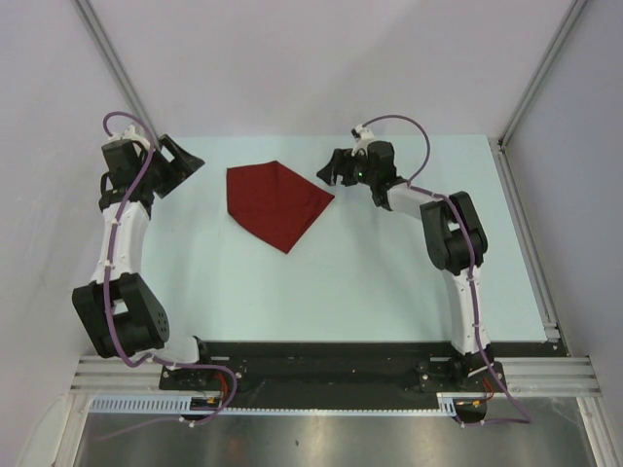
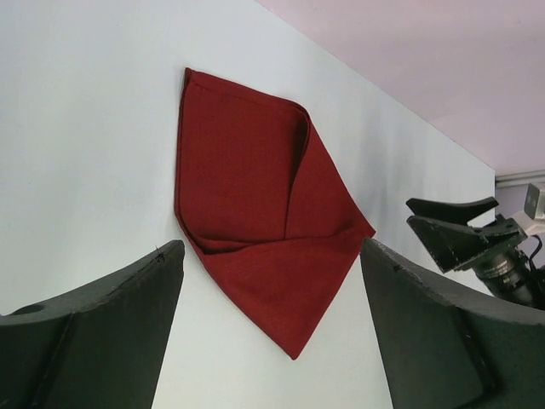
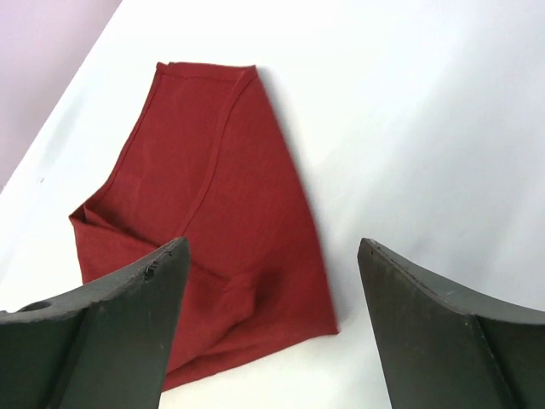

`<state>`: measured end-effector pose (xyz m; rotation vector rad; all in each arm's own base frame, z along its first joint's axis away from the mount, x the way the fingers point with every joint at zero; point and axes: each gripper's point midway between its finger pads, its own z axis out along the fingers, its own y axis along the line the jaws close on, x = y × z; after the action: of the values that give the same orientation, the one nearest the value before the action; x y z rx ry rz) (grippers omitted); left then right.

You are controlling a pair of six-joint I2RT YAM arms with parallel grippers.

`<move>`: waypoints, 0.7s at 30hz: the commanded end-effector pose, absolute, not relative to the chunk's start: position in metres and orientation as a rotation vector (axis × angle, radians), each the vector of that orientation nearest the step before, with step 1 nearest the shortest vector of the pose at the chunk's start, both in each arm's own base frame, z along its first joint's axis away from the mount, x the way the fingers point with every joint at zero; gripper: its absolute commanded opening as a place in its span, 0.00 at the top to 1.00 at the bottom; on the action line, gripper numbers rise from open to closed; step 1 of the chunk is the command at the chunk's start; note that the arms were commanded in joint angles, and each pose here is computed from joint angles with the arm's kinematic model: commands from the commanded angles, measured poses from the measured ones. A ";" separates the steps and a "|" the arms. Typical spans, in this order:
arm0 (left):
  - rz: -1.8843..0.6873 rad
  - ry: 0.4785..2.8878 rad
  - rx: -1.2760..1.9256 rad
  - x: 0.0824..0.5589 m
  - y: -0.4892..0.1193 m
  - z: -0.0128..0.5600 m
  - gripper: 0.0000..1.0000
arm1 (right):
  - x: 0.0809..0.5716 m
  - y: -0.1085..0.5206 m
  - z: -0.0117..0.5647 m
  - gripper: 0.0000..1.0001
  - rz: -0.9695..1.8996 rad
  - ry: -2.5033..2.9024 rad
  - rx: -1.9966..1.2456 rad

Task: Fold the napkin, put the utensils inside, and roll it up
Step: Fold the napkin

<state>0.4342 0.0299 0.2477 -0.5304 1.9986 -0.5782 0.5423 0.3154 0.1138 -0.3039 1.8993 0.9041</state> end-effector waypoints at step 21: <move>-0.601 1.982 -0.512 0.437 0.026 0.252 0.11 | 0.527 0.326 0.029 0.66 1.256 2.205 -0.345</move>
<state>0.4349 0.0300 0.2453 -0.5334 2.0036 -0.5787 0.5398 0.3237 0.0421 -0.3603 2.1451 1.2118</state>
